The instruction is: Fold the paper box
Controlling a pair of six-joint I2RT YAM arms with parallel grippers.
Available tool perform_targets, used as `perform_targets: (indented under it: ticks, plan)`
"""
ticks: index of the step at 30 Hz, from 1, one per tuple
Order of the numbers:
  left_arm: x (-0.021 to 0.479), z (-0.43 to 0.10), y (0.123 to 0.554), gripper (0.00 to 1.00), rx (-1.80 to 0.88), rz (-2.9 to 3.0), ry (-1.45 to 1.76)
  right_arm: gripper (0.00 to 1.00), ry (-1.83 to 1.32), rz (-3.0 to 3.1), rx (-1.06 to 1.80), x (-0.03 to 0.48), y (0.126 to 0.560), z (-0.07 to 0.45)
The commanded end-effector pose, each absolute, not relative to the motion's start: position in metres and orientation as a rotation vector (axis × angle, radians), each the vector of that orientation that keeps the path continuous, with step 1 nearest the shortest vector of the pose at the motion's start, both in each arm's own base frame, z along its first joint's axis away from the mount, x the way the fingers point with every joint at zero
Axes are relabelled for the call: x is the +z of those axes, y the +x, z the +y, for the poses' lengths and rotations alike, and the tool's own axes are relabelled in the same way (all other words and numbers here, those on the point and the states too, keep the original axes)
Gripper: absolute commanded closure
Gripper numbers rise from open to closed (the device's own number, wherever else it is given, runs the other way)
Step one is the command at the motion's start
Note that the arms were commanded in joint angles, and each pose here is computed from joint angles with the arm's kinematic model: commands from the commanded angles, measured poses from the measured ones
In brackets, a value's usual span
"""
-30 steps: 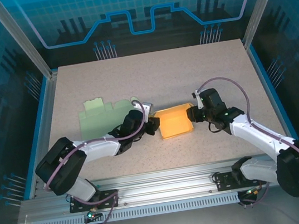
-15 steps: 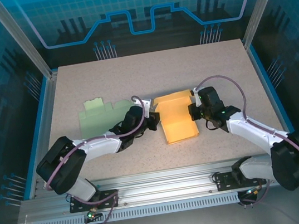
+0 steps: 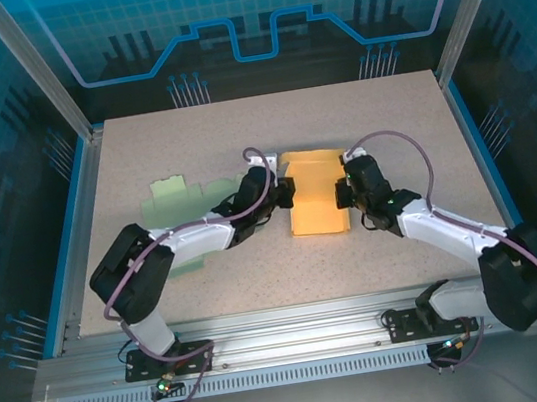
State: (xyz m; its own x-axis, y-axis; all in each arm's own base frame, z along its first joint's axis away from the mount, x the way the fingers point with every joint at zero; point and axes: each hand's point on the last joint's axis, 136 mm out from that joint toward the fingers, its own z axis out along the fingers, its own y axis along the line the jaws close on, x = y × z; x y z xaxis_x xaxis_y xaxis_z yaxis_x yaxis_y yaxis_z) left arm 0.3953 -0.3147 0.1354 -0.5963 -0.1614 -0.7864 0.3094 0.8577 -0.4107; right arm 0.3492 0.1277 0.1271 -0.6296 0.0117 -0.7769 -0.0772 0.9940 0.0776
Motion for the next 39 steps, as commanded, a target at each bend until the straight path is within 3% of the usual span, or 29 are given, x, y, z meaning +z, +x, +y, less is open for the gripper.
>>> perform_targets:
  ticks: [1,6,12,32,39]
  plan:
    - [0.178,-0.343,0.411,0.89,-0.759,1.997,0.115,0.96,-0.072,2.138,0.279,0.159,0.374,0.17]
    - [0.172,-0.343,0.43,0.89,-0.741,1.988,0.104,0.97,-0.097,2.113,0.282,0.162,0.393,0.19]
    - [0.147,-0.347,0.422,0.89,-0.819,2.002,0.071,0.97,-0.114,2.127,0.285,0.144,0.397,0.197]
    - [0.098,-0.362,0.368,0.88,-0.926,2.126,0.104,0.97,-0.167,2.195,0.259,0.104,0.353,0.188]
    - [0.083,-0.356,0.34,0.84,-1.0,2.132,0.19,0.96,-0.195,2.204,0.264,0.089,0.327,0.183]
